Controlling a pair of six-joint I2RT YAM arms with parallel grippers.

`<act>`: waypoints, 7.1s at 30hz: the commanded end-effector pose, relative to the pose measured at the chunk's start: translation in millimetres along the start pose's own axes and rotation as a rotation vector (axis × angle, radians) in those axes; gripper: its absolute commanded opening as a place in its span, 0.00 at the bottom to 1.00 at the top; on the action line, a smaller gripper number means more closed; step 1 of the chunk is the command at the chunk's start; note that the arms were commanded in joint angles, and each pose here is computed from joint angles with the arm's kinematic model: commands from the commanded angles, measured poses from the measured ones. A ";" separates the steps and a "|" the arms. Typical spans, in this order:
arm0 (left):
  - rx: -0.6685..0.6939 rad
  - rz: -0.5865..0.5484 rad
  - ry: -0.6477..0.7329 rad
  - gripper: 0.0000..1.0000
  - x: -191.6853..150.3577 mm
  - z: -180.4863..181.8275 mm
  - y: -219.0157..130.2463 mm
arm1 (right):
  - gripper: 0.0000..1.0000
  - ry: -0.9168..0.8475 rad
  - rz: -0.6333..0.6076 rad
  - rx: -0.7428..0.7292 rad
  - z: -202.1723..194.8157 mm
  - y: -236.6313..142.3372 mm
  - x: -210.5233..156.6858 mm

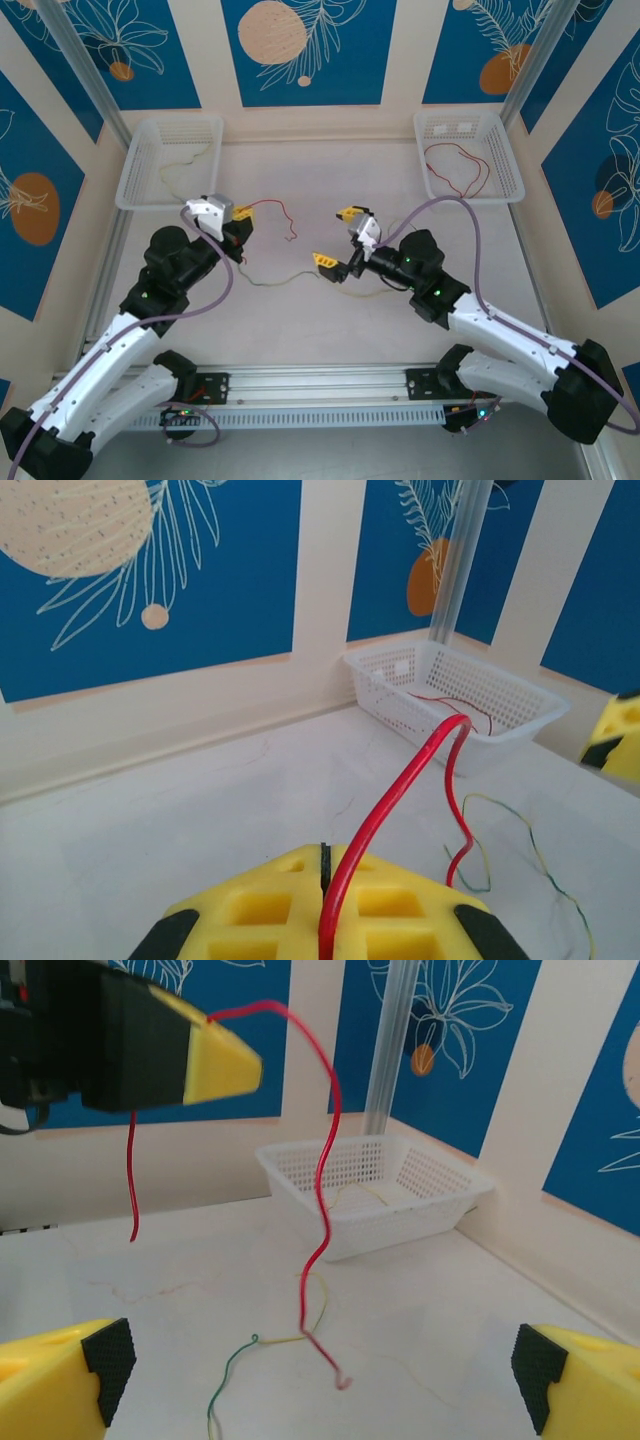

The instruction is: Untangle the cables

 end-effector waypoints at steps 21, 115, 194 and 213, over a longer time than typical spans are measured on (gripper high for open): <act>-0.371 -0.107 0.073 0.00 14.2 -38.2 3.3 | 0.00 0.109 0.044 0.202 -3.2 39.9 25.5; 0.291 0.911 -0.640 0.94 -217.0 35.9 24.3 | 0.83 0.975 0.382 -1.183 -198.7 -128.8 -137.5; -0.049 1.002 -0.227 0.00 -231.6 -56.9 184.9 | 0.95 1.499 0.235 -1.144 -176.6 -168.2 -170.3; -0.049 0.860 -0.250 0.00 -214.9 -54.5 171.5 | 0.00 1.149 0.549 -0.857 -154.3 -42.5 -162.4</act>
Point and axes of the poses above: each hand's point on the last joint's axis, 136 mm out from that joint toward the fingers, its own y axis out along the fingers, its own z axis along the line the jaws close on, x = y × z, the point moved 7 cm from there along -y, back along the fingers, and after that the axes turned 10 degrees about y, right-handed, at the moved point
